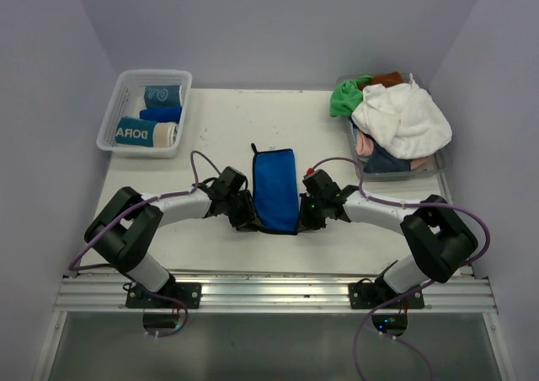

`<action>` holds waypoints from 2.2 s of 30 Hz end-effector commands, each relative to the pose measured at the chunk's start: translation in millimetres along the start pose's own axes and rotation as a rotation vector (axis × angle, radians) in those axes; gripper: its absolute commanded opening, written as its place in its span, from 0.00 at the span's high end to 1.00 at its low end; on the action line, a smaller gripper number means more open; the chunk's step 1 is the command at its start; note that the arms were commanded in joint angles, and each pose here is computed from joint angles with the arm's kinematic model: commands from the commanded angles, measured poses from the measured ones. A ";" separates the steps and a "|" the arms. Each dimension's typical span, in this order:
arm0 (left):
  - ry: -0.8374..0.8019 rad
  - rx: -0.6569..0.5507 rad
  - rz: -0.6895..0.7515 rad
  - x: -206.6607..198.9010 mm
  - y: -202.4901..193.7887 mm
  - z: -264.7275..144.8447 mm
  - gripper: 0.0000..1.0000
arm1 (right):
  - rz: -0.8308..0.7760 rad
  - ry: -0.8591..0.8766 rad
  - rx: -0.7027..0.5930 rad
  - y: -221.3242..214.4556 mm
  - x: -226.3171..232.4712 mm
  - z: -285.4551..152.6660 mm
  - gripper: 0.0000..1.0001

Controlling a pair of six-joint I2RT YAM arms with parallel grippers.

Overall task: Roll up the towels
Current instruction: Fold the towel

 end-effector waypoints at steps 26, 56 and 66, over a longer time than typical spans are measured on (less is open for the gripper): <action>0.226 -0.015 -0.002 47.8 -7.4 19.0 1.00 | 0.006 0.009 -0.043 2.6 -1.5 -7.5 0.66; 0.072 -0.042 0.055 -20.3 28.5 -22.1 1.00 | -0.077 -0.032 -0.208 63.2 15.7 -41.4 1.00; 0.070 -0.078 0.041 -36.9 61.7 -29.7 1.00 | -0.072 -0.029 -0.214 86.2 22.5 -37.4 1.00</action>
Point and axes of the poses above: each gripper's point midway between its finger pads, its own z axis out along the fingers, its own x axis along the line the jaws close on, y = z × x, the point moved 2 cm from there along -z, back along the fingers, and after that the axes turned 6 degrees about z, right-handed, at the moved point
